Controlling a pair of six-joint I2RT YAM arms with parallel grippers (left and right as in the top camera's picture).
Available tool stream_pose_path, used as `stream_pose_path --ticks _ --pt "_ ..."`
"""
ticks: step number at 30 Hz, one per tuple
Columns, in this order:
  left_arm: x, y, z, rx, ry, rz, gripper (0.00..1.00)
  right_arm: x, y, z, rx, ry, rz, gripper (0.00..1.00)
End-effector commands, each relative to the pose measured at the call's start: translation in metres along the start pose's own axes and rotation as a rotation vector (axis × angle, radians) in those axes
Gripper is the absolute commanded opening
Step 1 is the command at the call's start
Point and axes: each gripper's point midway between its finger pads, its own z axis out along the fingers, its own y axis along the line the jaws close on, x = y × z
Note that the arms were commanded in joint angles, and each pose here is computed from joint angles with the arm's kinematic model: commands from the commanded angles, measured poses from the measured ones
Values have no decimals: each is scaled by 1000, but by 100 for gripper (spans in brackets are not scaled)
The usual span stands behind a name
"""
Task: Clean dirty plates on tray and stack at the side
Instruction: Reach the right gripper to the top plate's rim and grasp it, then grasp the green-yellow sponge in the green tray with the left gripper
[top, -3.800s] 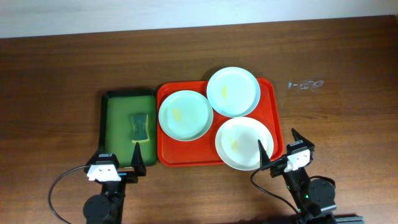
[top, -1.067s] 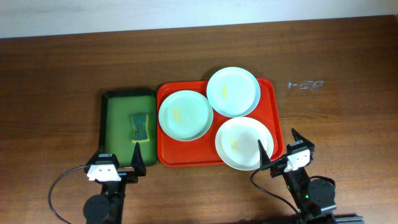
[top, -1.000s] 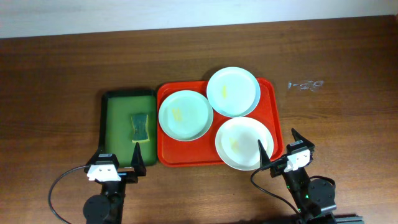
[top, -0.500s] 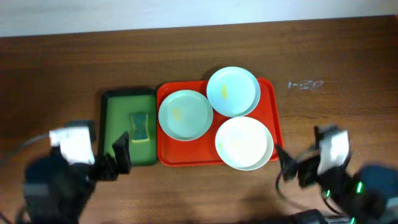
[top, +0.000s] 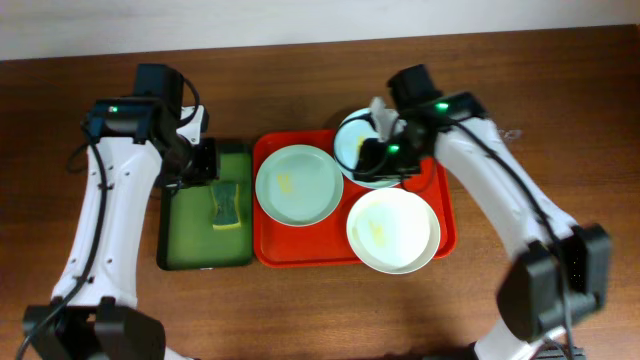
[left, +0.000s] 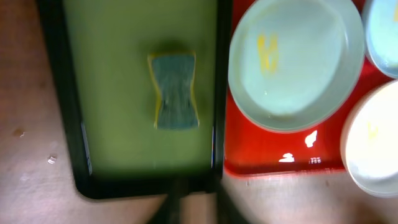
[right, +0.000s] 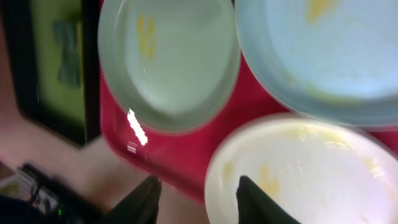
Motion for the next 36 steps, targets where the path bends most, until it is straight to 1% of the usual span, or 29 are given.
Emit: stream_pose_path --ticks 1,3,5,6,7,8,10,11,14,15,18,20,22,25,27,29,30,31,34,36 --pt "3 5 35 -17 46 -3 54 -10 -3 43 25 28 -6 44" --pt "4 7 52 -19 64 -6 53 -19 -13 75 58 32 -21 43" --pt "4 8 61 -22 84 -8 53 -27 -30 96 144 14 -35 37" --pt "3 9 65 -22 87 -8 52 -30 -36 101 168 6 -32 31" --pt "1 9 71 -22 93 -9 52 -31 -45 103 214 -3 0 31" --pt "1 9 75 -23 103 -10 52 -32 -46 104 219 -8 11 30" --pt "2 12 80 -34 116 -11 54 -29 -44 108 220 2 21 24" --pt "2 14 81 -47 117 -11 56 -27 -41 111 220 8 25 23" --pt "2 15 82 -51 119 -11 58 -25 -27 118 210 5 -12 24" --pt "2 15 82 -51 119 -11 60 -28 -26 118 206 -5 -16 27" --pt "2 15 82 -51 119 -11 61 -34 -23 101 198 5 6 33" --pt "2 15 82 -51 119 -11 61 -24 -5 95 126 60 19 34" --pt "2 15 82 -51 120 -11 62 -6 -7 103 147 113 65 33" --pt "3 15 82 -51 121 -11 62 0 -24 117 239 84 82 33" --pt "3 15 82 -51 121 -11 63 -8 -27 123 239 40 72 26" --pt "2 15 82 -51 120 -11 62 -12 -40 120 312 7 105 17" --pt "2 15 82 -51 119 -11 61 -14 -42 119 324 -3 105 12" --pt "2 15 82 -51 120 -13 57 -14 -43 119 318 1 110 5" --pt "12 13 99 -53 138 -21 57 -11 -45 117 322 15 117 4" --pt "18 16 114 -53 135 -25 52 -12 -55 113 326 12 171 4"
